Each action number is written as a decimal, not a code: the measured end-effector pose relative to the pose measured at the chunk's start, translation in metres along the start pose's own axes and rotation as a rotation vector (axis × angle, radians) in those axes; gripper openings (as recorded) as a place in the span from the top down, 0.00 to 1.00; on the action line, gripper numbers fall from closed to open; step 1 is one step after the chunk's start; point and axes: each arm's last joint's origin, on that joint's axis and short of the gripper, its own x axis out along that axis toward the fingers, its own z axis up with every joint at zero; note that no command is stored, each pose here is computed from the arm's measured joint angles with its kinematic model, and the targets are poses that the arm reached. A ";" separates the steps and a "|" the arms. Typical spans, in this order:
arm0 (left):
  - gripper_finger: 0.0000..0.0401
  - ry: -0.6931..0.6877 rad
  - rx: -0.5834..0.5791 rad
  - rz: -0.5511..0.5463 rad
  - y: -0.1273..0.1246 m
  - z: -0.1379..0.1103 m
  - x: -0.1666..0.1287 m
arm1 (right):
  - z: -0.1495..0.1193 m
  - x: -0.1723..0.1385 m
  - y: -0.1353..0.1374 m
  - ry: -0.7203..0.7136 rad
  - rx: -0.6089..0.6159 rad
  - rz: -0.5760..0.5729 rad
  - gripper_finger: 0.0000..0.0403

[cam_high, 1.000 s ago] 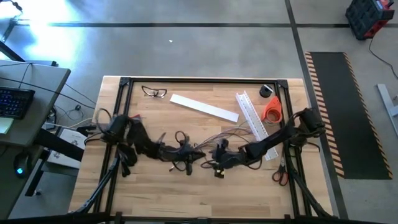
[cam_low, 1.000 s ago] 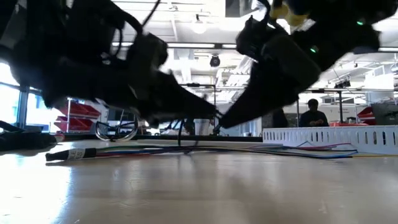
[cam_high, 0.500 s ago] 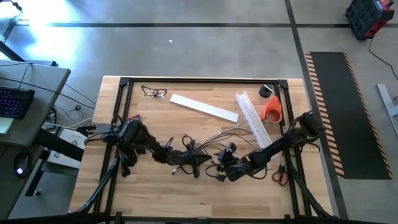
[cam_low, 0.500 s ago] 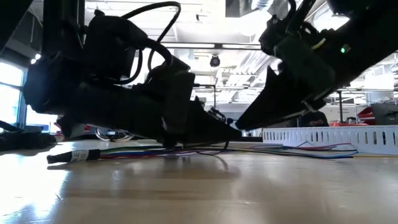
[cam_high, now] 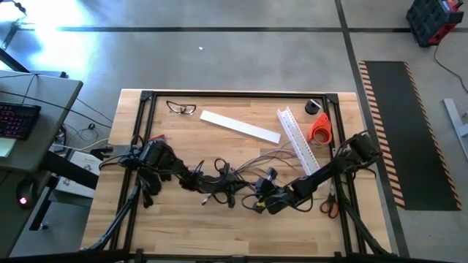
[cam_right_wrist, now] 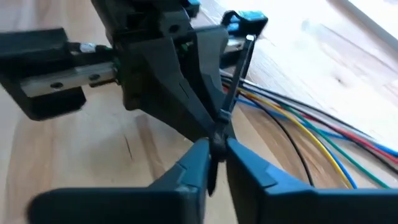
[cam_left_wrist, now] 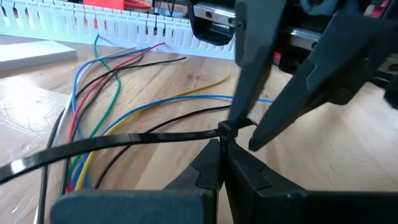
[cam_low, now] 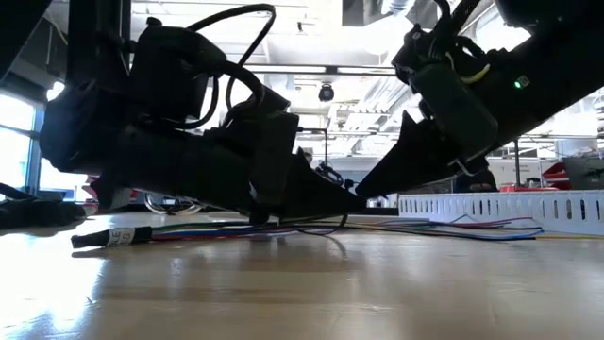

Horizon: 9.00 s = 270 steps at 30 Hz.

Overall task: Ziptie cables
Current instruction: Wrap the cables using a zip tie

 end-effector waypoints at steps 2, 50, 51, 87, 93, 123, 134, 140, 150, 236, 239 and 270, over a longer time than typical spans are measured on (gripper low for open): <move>1.00 0.002 0.000 -0.001 0.000 0.000 0.000 | 0.001 0.000 0.001 -0.011 -0.017 0.007 0.98; 0.81 0.207 0.034 -0.148 -0.020 0.037 -0.028 | 0.003 0.007 -0.010 -0.011 0.080 -0.083 1.00; 0.82 0.199 0.048 -0.150 -0.020 0.041 -0.029 | 0.002 0.007 -0.011 -0.005 0.085 -0.089 1.00; 0.76 0.260 0.720 -0.209 0.027 0.076 0.006 | 0.017 -0.002 -0.012 0.019 0.047 -0.012 1.00; 0.90 0.263 0.719 -0.215 0.027 0.077 0.006 | 0.017 -0.002 -0.012 0.019 0.047 -0.013 1.00; 1.00 0.290 0.663 -0.187 0.037 0.077 0.009 | 0.007 -0.035 0.008 0.118 -0.414 0.100 0.90; 0.99 0.290 0.630 -0.204 0.037 0.077 0.009 | 0.013 -0.030 -0.007 0.057 -0.489 -0.036 0.53; 0.99 0.283 0.629 -0.208 0.037 0.078 0.010 | 0.016 -0.021 -0.016 0.060 -0.416 -0.064 0.54; 0.98 0.284 0.617 -0.223 0.037 0.078 0.009 | 0.015 -0.007 -0.018 0.052 -0.423 -0.053 0.80; 0.98 0.331 0.650 -0.182 0.046 0.076 0.010 | -0.075 -0.111 0.000 0.360 0.024 -0.167 1.00; 0.98 0.329 0.648 -0.188 0.046 0.076 0.010 | -0.084 -0.125 -0.001 0.386 0.071 -0.190 1.00; 0.98 0.352 0.623 -0.173 0.049 0.074 0.010 | 0.015 -0.143 -0.008 0.302 -0.221 0.307 0.51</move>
